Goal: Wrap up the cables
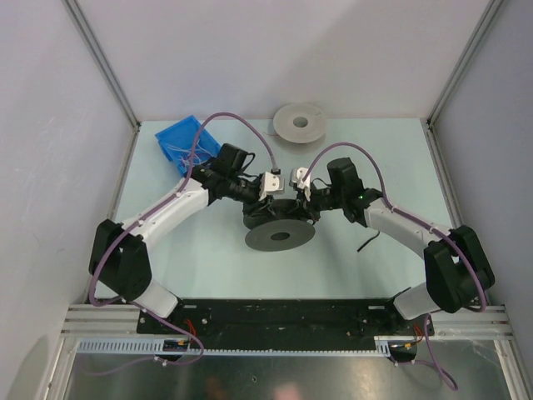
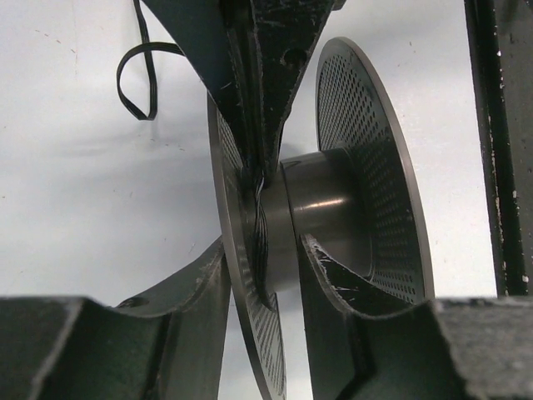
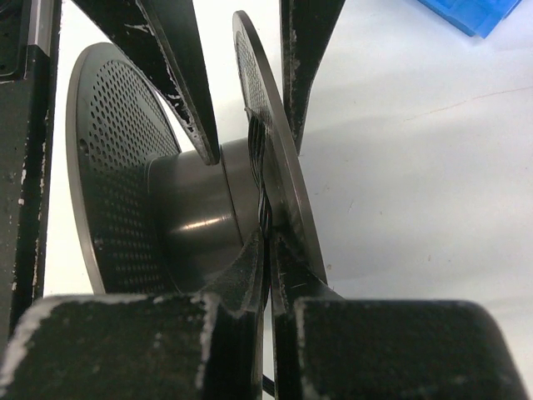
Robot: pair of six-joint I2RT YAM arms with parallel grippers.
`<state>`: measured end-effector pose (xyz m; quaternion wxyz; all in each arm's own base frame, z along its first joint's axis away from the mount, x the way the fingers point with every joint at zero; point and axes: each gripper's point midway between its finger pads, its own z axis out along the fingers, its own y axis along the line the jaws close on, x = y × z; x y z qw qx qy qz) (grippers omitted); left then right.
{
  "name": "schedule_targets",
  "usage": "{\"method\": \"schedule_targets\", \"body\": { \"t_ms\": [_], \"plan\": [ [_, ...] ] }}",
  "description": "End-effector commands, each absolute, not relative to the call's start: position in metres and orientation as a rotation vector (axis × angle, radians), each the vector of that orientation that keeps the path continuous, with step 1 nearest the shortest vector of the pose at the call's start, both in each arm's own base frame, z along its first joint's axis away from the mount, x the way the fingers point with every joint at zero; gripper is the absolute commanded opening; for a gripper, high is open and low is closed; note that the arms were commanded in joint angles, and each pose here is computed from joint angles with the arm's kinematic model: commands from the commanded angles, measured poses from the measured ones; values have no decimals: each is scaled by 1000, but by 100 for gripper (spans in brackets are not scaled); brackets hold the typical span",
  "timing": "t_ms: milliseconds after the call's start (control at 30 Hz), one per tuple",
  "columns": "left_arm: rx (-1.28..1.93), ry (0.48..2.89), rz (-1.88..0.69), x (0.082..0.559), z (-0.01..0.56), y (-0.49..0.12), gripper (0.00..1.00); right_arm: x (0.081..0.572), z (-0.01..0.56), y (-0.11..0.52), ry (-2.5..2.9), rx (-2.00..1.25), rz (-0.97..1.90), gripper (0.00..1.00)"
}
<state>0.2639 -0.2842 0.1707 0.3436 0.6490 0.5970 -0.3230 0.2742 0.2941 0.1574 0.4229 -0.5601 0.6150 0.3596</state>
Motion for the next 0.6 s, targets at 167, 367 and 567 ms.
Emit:
{"method": "schedule_targets", "body": {
  "t_ms": [167, 367, 567],
  "plan": [
    [1698, 1503, -850, 264, 177, -295, 33, 282, 165, 301, 1512, -1358, 895, 0],
    [1704, 1494, -840, 264, 177, -294, 13, 284, 169, 304, 1501, -1344, 902, 0],
    [1694, 1501, -824, 266, 180, -294, 0, 286, 174, 300, 1516, -1319, 883, 2]
  ]
}}
